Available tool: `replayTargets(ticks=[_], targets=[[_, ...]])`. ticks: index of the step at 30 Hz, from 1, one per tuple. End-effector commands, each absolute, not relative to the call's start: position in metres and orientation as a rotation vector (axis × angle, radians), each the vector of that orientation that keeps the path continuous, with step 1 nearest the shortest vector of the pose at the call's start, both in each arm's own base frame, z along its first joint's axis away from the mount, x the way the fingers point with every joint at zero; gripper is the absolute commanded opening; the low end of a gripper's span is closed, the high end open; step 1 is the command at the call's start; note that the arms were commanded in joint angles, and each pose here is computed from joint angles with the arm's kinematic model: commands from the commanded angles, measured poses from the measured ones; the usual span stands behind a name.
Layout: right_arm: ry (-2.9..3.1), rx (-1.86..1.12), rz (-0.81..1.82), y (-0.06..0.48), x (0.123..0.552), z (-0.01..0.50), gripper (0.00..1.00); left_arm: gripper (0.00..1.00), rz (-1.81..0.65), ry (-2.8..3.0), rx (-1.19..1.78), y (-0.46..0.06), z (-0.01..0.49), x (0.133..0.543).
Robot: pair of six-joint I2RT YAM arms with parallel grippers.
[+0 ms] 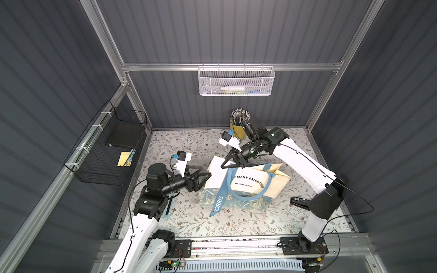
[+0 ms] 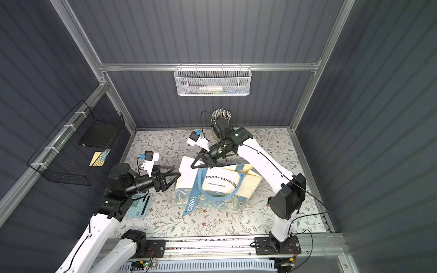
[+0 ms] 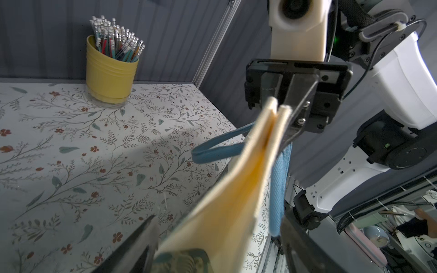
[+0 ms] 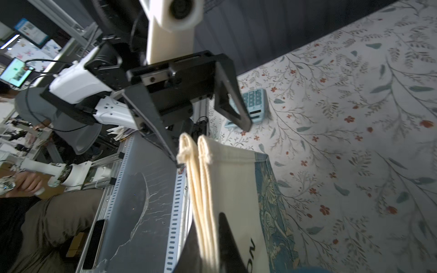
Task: Put away the canvas bag
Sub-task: Press the canvas bag at the center of the board.
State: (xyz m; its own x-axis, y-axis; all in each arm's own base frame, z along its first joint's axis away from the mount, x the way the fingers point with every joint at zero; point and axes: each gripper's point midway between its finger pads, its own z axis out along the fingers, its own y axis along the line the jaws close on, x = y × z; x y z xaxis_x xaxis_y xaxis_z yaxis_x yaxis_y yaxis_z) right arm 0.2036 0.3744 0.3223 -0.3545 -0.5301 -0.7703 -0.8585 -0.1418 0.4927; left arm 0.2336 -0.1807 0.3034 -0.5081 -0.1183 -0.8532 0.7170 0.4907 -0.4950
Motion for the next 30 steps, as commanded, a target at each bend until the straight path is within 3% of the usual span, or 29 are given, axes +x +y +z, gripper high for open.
replayTargets(ticks=[1, 8, 16, 20, 24, 30], targets=[[1.730, -1.613, 1.728, 0.370, 0.171, 0.331, 0.00, 0.80, -1.138, 1.707, 0.652, -0.191, 0.333, 0.237], [1.733, -1.620, 1.714, 0.374, 0.173, 0.327, 0.00, 0.71, -1.242, 1.684, 0.758, -0.210, 0.342, 0.239], [1.759, -1.489, 1.617, 0.387, 0.214, 0.335, 0.00, 0.38, -1.353, 1.694, 0.838, -0.230, 0.333, 0.217], [1.741, -1.448, 1.598, 0.388, 0.229, 0.347, 0.00, 0.28, -1.354, 1.736, 0.844, -0.231, 0.319, 0.214], [1.746, -1.416, 1.559, 0.383, 0.240, 0.356, 0.00, 0.00, -1.353, 1.767, 0.854, -0.230, 0.308, 0.211], [1.708, -1.317, 1.535, 0.366, 0.258, 0.374, 0.00, 0.03, -1.350, 1.814, 0.837, -0.228, 0.294, 0.207]])
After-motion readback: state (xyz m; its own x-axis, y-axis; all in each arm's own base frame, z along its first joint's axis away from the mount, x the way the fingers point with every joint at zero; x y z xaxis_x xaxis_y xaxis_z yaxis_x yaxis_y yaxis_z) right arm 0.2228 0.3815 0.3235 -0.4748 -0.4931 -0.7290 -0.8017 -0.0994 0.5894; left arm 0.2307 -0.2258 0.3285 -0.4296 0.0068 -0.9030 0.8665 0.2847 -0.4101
